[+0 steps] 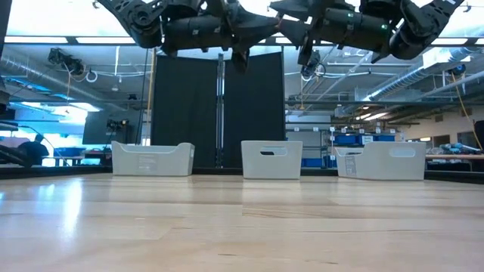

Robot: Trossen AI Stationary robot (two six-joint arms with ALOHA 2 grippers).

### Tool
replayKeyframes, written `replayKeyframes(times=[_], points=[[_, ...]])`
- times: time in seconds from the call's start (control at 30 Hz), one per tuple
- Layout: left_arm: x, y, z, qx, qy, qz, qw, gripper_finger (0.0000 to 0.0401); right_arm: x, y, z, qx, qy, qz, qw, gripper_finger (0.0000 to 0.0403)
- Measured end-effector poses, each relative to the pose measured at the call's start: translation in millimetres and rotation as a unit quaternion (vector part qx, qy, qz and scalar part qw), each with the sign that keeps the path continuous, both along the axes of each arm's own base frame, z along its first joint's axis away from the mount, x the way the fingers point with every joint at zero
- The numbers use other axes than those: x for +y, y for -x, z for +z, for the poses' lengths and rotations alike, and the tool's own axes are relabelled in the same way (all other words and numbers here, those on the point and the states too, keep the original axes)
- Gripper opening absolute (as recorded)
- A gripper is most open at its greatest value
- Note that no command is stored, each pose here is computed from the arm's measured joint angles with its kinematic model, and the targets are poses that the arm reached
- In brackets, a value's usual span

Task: Sort batteries
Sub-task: Put the black orange battery into the middle bin

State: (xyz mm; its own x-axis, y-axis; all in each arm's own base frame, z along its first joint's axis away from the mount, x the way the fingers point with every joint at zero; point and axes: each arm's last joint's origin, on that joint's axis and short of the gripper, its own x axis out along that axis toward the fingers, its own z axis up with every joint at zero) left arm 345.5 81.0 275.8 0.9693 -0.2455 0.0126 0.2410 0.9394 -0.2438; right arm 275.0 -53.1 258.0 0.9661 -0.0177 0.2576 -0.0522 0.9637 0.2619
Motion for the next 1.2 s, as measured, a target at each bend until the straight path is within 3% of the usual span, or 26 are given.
replayKeyframes(times=[0.23,0.33,0.57,0.73,0.8,0.9,1.03,1.2], points=[[6.6,1.6,-2.5,0.012,-0.014,0.01,1.0,0.0042,0.0,0.8,2.8,-0.015,0.025,-0.009,1.0,0.006],[14.9,4.0,-4.4,0.022,-0.014,0.023,0.999,0.0047,-1.5,0.5,1.1,-0.005,0.039,-0.024,0.999,0.006],[30.6,9.2,-8.8,0.04,-0.03,0.044,0.998,0.0116,-15.4,-2.6,1.7,0.03,0.037,-0.051,0.998,0.006],[34.5,17.8,-15.1,0.095,-0.087,0.059,0.99,0.0125,-30.8,-14.2,22.1,0.079,0.075,-0.071,0.991,0.006],[34.4,24.9,-16.4,0.13,-0.134,0.074,0.98,0.0126,-44.6,-17.6,29.4,0.138,0.09,-0.092,0.982,0.006],[30.4,36.9,-17.0,0.168,-0.182,0.077,0.966,0.0127,-69.9,-20.0,34.6,0.245,0.1,-0.139,0.954,0.006],[22.2,51.0,-28.9,0.185,-0.186,0.065,0.963,0.0128,-106.2,-25.7,25.7,0.333,0.087,-0.159,0.925,0.006],[11.7,64.2,-48.9,0.17,-0.181,0.065,0.967,0.0128,-143.3,-42.2,-10.0,0.426,0.073,-0.141,0.891,0.006]])
